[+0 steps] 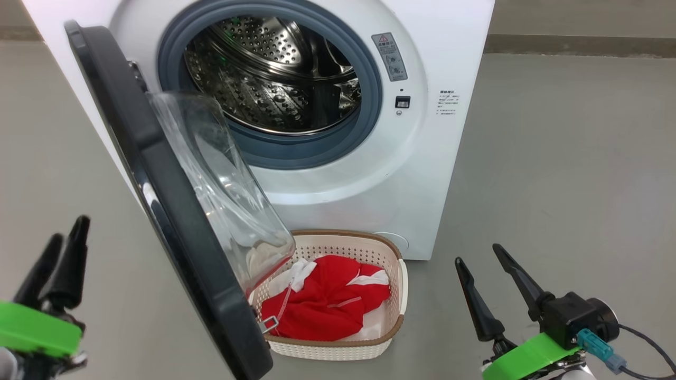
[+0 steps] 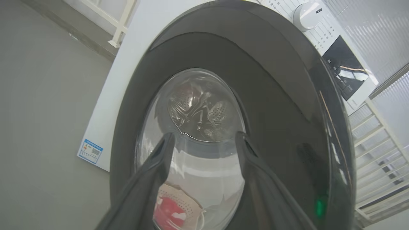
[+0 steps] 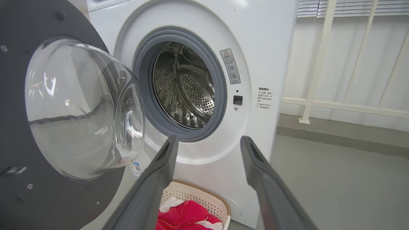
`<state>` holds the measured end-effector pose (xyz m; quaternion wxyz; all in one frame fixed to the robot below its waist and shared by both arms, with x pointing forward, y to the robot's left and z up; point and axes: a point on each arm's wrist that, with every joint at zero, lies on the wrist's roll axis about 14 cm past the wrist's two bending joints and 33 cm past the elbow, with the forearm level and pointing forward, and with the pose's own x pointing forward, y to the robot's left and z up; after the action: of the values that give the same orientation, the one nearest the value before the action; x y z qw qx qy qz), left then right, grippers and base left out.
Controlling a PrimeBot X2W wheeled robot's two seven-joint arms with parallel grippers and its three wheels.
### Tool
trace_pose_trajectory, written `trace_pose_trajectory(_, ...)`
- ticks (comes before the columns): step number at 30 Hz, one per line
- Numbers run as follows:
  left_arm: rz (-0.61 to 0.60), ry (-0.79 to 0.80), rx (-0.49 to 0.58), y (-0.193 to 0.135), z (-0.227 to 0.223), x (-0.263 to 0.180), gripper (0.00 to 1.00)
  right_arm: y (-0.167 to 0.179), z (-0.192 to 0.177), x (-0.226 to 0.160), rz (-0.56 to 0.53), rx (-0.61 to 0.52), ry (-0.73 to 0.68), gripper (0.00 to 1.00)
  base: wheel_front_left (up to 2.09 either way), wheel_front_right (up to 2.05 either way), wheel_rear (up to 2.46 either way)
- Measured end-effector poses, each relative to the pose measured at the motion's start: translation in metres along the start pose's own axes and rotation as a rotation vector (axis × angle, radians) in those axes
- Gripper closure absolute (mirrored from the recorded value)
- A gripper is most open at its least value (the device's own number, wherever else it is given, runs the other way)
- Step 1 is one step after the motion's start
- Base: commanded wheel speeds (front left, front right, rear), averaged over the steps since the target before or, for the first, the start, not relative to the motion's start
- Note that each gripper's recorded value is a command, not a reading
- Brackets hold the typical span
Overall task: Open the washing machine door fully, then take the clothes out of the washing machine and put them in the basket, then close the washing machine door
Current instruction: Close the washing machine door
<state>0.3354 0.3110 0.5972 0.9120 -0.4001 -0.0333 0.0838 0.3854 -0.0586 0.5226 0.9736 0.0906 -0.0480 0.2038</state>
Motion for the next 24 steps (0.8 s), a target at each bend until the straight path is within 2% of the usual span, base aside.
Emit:
trace_pose_trajectory(2, 0.034, -0.053, 0.132, 0.009, 0.005, -0.004, 0.00, 0.000, -0.002, -0.001, 0.000, 0.002, 0.007, 0.00, 0.00, 0.00, 0.00)
trace_pose_trajectory(6, 0.071, -0.146, 0.329, 0.020, 0.008, -0.010, 0.00, 0.001, -0.003, 0.000, 0.000, 0.012, 0.007, 0.00, 0.00, 0.00, 0.00)
trace_pose_trajectory(10, 0.014, -0.241, 0.469, 0.011, 0.009, -0.013, 0.00, 0.001, -0.003, 0.000, 0.000, 0.013, 0.007, 0.00, 0.00, 0.00, 0.00)
trace_pose_trajectory(12, 0.018, -0.281, 0.585, 0.015, 0.011, -0.016, 0.00, 0.001, -0.003, 0.000, -0.001, 0.014, 0.009, 0.00, 0.00, 0.00, 0.00)
trace_pose_trajectory(16, 0.016, -0.343, 0.684, 0.018, 0.011, -0.019, 0.00, -0.001, -0.004, -0.001, -0.004, 0.014, 0.010, 0.00, 0.00, 0.00, 0.00)
trace_pose_trajectory(24, 0.064, -0.258, 0.792, 0.043, -0.021, -0.021, 0.00, -0.004, -0.003, -0.003, -0.017, 0.014, 0.009, 0.00, 0.00, 0.00, 0.00)
